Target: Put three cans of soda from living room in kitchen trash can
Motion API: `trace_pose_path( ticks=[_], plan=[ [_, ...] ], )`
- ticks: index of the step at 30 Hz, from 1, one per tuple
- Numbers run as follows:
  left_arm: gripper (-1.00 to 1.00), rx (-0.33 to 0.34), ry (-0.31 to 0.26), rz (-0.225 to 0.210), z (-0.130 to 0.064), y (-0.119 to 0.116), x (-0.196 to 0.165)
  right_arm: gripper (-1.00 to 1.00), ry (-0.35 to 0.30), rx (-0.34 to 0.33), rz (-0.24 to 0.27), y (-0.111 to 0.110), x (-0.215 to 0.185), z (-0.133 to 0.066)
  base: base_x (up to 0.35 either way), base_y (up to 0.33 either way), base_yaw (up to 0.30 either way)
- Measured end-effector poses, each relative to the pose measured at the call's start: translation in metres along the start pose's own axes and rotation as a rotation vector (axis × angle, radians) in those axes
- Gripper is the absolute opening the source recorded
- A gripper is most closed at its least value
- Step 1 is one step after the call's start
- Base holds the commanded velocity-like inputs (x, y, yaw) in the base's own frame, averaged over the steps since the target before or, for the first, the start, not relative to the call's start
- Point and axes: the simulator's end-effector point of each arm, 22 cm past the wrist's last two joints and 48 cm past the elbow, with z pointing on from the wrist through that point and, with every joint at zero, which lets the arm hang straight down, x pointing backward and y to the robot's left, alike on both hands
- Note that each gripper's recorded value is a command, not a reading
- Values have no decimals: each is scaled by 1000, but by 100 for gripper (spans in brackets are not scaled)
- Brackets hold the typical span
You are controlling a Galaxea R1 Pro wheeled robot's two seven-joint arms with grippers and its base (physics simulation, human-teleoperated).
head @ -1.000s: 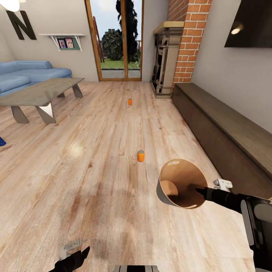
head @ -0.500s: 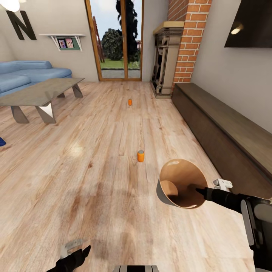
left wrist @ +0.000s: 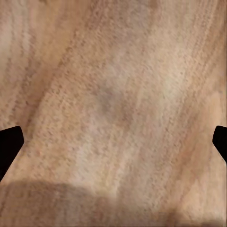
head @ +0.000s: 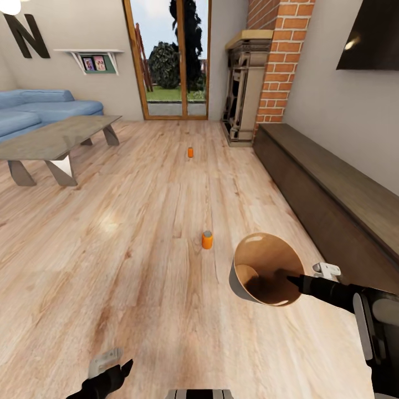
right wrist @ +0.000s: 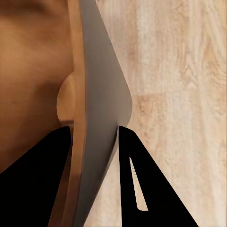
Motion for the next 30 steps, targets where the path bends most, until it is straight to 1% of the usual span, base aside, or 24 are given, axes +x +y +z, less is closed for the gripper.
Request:
trace_pose_path(
  ticks=[8, 11, 30],
  plan=[
    [100, -1, 3, 0, 0, 0, 1, -100, 0, -1, 0, 1, 0, 0, 336, 0, -4],
    [100, -1, 2, 0, 0, 0, 1, -100, -1, -5, 2, 2, 0, 0, 336, 0, -116],
    [100, 4, -9, 0, -2, -2, -3, -100, -12, -1, -2, 2, -4, -5, 336, 0, -218]
  ],
)
